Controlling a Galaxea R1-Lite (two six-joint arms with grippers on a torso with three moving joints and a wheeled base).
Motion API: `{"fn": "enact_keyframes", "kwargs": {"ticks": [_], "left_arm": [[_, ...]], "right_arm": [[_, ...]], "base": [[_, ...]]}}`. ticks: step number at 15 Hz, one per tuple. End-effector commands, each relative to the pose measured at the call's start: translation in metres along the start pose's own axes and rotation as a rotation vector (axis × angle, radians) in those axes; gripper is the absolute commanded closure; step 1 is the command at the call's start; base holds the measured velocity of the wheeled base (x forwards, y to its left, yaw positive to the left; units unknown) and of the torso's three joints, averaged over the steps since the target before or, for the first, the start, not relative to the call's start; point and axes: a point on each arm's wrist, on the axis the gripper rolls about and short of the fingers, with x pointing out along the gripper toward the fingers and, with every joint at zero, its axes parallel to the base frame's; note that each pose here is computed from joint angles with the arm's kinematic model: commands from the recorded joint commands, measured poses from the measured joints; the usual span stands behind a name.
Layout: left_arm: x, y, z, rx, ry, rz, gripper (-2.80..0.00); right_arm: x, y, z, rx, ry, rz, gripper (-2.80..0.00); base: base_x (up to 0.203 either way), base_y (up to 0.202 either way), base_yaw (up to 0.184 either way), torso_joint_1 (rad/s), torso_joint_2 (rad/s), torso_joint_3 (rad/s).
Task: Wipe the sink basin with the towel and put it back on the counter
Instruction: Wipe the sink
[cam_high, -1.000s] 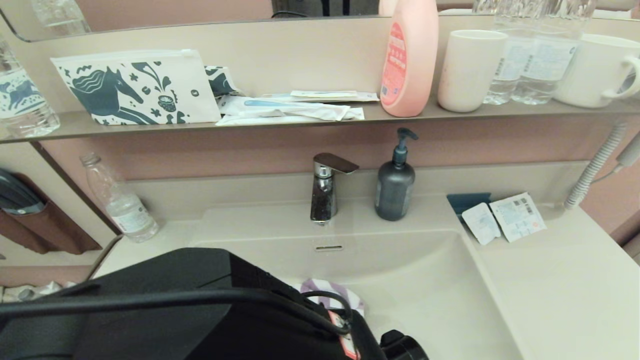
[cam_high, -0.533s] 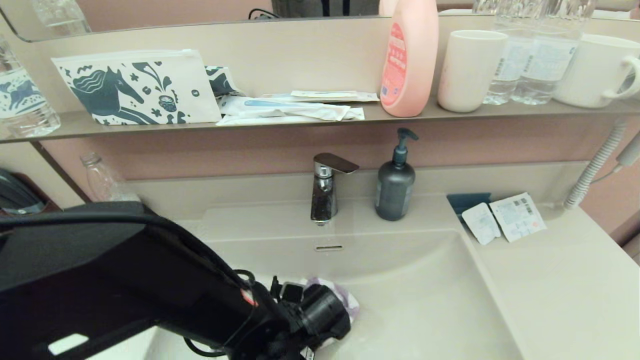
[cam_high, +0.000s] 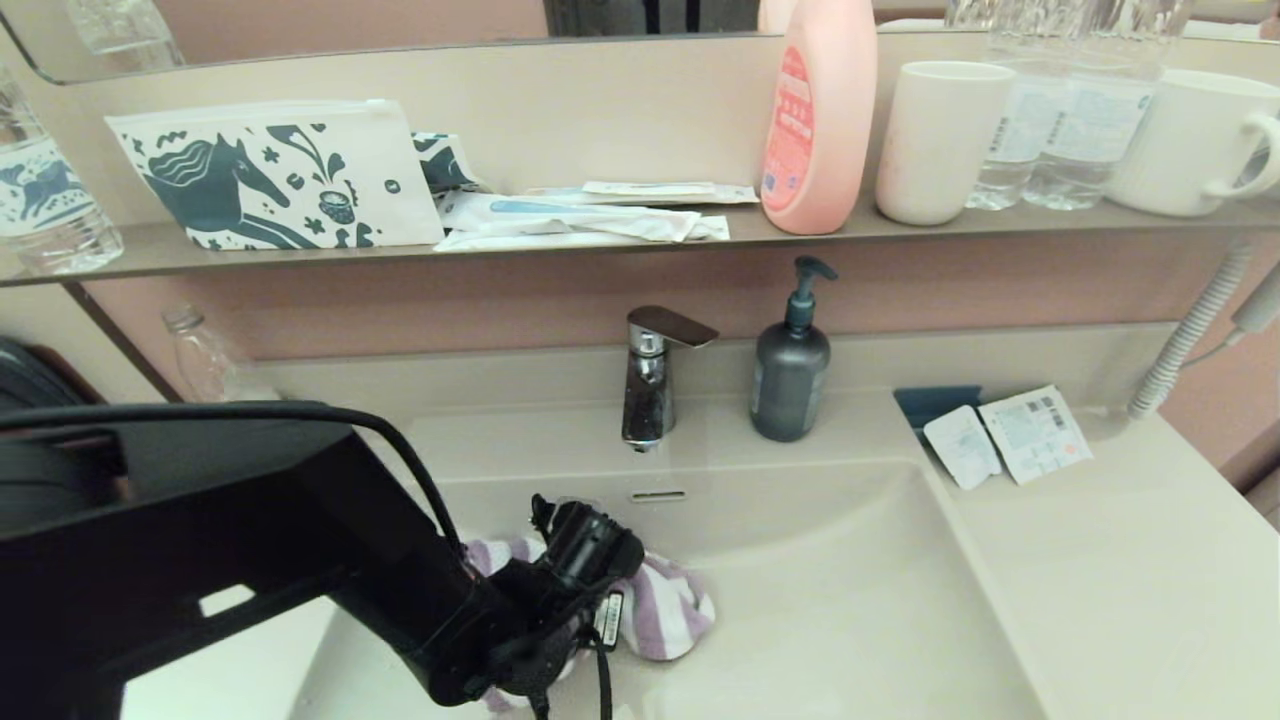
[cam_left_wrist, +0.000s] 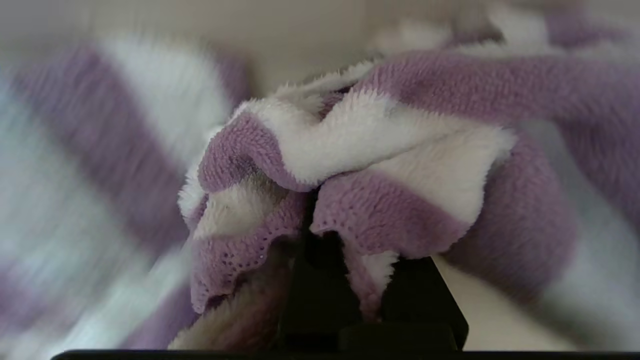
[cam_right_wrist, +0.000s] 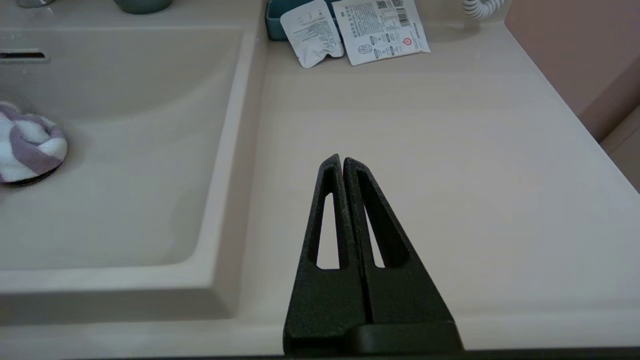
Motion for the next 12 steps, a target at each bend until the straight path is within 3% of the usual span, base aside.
{"fn": "enact_keyframes", "kwargs": {"ticks": [1,6,9,12], "left_arm": [[0.025,-0.023,-0.014,-0.026,-0.098,-0.006,0.00],[0.001,-0.068,-0.012,-0.005,-0.217,-0.095,0.00],[-0.014,-0.088,-0.005,0.016,-0.225,-0.128,0.00],[-0.023,-0.110,0.016,-0.030,-0.210,-0.150,0.00]], "right_arm": [[0.000,0.000,0.000,-0.001,0.002,0.000,0.00],[0.000,0.000,0.000,-0.001,0.001,0.000,0.00],[0.000,0.000,0.000,0.000,0.001,0.000,0.00],[0.000,0.000,0.000,0.000,0.001,0.000,0.00]], "base": [[0.000,0.000,0.000,0.000,0.00,0.000],[0.000,0.000,0.000,0.000,0.00,0.000],[0.000,0.000,0.000,0.000,0.00,0.000],[0.000,0.000,0.000,0.000,0.00,0.000]]}}
